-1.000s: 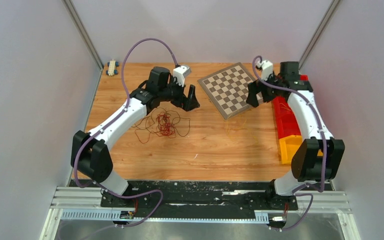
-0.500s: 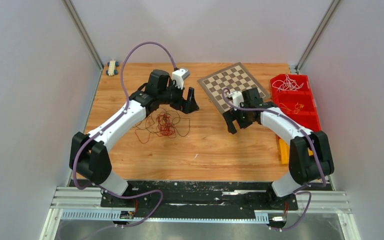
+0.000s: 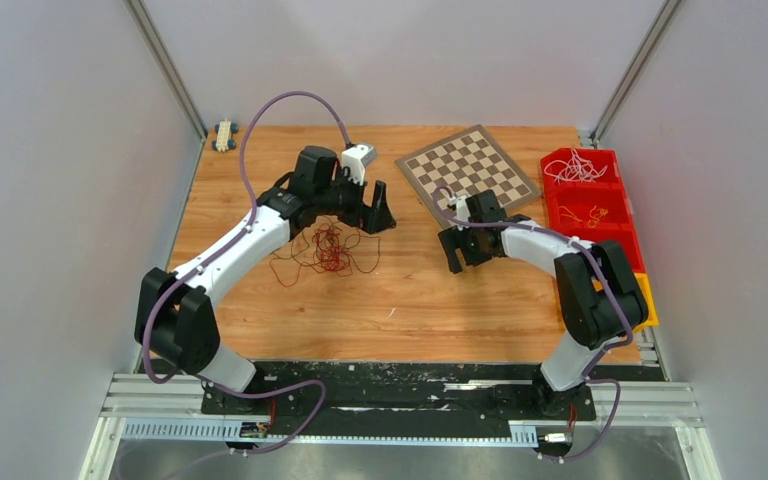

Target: Untangle the cables

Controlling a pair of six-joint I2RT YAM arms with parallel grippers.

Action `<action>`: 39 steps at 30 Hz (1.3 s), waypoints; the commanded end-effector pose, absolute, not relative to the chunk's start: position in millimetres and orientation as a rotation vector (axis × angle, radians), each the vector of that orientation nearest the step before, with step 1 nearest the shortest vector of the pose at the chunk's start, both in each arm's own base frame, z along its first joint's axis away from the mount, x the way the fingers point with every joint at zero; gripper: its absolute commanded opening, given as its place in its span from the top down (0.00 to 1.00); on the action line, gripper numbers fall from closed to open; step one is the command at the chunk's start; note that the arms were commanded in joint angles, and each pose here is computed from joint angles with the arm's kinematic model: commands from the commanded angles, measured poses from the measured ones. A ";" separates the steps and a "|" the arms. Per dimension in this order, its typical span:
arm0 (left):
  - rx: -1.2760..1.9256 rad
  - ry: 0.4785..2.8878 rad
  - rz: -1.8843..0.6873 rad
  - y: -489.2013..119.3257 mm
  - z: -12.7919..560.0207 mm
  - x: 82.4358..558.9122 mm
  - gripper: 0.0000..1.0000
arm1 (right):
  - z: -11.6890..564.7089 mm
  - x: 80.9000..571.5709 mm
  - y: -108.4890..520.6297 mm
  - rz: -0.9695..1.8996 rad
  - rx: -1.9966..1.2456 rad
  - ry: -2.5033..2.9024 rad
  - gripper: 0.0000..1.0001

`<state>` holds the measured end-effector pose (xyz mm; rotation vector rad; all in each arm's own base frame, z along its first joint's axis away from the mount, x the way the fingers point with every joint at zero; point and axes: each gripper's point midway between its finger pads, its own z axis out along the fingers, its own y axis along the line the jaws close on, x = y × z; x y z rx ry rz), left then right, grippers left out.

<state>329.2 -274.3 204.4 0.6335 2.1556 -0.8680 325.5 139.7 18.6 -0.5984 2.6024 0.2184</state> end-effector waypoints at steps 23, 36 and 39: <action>0.804 2.006 -1.042 -293.3 240.3 313.8 0.00 | 239.2 393.8 1.9 0.385 -0.922 2.110 1.00; 0.824 2.071 -1.032 -297.1 224.5 325.7 0.00 | 181.6 437.8 -101.5 0.362 -0.967 2.257 1.00; 0.813 2.094 -1.031 -296.0 218.9 327.6 0.00 | 157.9 427.7 -112.8 0.371 -0.995 2.312 1.00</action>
